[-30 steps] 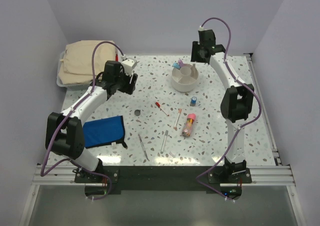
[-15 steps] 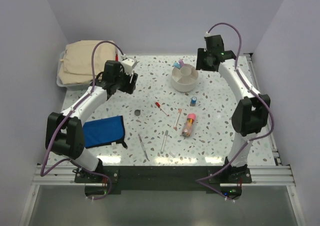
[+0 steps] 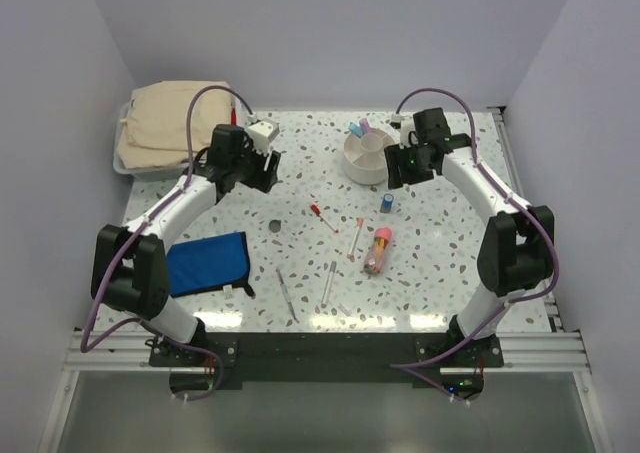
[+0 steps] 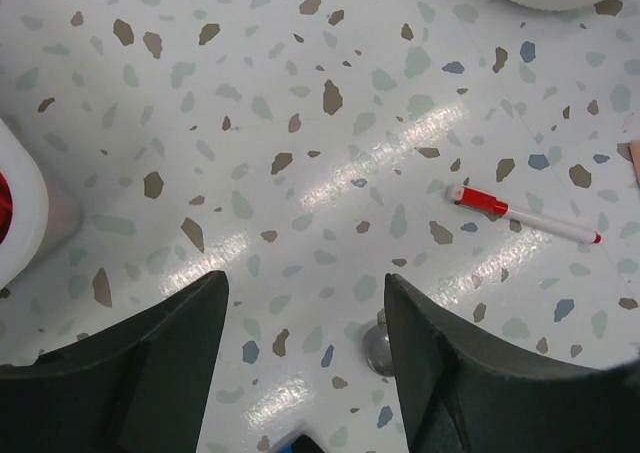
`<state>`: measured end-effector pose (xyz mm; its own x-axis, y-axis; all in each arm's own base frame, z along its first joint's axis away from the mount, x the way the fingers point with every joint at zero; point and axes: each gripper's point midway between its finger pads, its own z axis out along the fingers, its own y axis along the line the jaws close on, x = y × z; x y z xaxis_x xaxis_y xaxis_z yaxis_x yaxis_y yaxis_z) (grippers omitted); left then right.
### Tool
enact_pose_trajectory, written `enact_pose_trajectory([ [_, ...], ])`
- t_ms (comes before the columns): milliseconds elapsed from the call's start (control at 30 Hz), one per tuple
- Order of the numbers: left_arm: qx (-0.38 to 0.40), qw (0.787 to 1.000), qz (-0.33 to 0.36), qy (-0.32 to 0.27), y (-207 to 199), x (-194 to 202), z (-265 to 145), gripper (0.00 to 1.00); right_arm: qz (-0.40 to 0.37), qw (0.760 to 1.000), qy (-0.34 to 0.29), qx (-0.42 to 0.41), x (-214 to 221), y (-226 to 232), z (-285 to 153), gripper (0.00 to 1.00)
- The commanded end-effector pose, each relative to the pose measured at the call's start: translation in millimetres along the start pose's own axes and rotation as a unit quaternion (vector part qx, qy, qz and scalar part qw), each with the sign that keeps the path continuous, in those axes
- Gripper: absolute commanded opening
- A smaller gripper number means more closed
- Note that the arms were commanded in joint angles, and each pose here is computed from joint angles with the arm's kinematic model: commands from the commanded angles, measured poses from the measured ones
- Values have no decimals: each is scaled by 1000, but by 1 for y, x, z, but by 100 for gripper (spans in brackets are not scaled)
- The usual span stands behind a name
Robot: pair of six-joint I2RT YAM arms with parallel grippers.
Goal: Sort the stationery into containers
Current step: Pick up the stationery from the center of the board.
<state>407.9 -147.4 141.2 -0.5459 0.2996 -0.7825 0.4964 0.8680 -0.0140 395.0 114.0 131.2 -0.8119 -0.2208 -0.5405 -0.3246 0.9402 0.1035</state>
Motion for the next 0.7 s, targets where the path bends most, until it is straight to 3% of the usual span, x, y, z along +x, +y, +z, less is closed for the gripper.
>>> enact_pose_trajectory([
  [0,18,999,19,-18,-12,-6,-2,69,-87,995,-33,-23,-18,4,-1,58],
  [167,16,1000,18,-15,-13,-3,-4,69,-141,989,-20,-33,-18,9,10,60],
  [400,12,1000,19,-13,-11,-4,-2,69,-149,988,7,-47,-7,15,27,70],
  [667,7,1000,20,-7,-9,-1,0,69,-145,988,26,-49,-2,14,44,71],
])
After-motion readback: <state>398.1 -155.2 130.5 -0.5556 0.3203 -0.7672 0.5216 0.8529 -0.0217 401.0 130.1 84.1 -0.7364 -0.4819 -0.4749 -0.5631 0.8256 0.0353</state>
